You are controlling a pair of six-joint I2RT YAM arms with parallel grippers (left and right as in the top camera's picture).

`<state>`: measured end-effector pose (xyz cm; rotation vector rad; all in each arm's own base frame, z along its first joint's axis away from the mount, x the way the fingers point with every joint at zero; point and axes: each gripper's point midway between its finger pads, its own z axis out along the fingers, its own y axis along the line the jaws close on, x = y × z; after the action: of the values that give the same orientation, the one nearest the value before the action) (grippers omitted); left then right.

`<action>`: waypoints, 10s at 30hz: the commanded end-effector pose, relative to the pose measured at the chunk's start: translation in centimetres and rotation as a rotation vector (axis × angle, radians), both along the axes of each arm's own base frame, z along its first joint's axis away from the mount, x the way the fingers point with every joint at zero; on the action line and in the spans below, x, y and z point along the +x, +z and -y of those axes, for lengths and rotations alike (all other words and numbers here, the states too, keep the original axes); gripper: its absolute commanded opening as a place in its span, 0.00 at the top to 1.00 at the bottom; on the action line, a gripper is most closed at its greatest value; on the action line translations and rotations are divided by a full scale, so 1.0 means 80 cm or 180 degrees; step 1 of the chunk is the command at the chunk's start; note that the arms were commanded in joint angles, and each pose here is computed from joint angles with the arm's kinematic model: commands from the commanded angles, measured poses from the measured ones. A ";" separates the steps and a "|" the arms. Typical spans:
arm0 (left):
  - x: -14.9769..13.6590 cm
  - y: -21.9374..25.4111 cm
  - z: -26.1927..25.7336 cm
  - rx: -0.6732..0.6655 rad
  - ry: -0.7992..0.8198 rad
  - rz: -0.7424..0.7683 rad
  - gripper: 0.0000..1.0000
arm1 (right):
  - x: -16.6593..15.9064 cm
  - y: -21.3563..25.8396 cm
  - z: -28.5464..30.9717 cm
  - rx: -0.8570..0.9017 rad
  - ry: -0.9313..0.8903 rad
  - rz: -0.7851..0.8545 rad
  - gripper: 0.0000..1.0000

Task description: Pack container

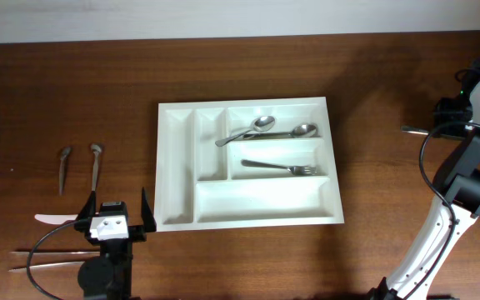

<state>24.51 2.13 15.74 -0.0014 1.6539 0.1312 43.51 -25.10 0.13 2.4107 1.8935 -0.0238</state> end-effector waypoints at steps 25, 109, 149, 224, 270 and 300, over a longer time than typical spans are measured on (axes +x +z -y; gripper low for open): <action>0.000 -0.002 0.001 -0.0018 -0.0003 0.0005 0.01 | -0.039 0.228 -0.258 0.0245 0.1226 0.0090 0.96; 0.000 -0.002 0.001 -0.0018 -0.0002 0.0005 0.01 | -0.063 0.211 -0.649 -0.0346 0.7922 0.1109 0.96; 0.000 -0.002 0.001 -0.0018 -0.0003 0.0005 0.01 | -0.103 0.106 -0.751 0.0116 0.9073 0.1183 0.96; 0.000 -0.002 0.001 -0.0018 -0.0002 0.0005 0.01 | 0.040 0.170 -0.627 -0.0593 0.7796 0.1125 0.45; 0.000 -0.002 0.001 -0.0018 -0.0002 0.0005 0.01 | -0.129 0.255 -0.107 -0.0695 0.4713 -0.0059 0.01; 0.000 0.012 -0.003 -0.0006 0.0049 0.0142 0.01 | -0.142 0.147 -0.021 -0.0916 0.3890 -0.0115 0.01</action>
<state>24.53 2.45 16.43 -0.0158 1.6259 0.1478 33.37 -23.02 13.17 0.7554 2.7369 -0.2171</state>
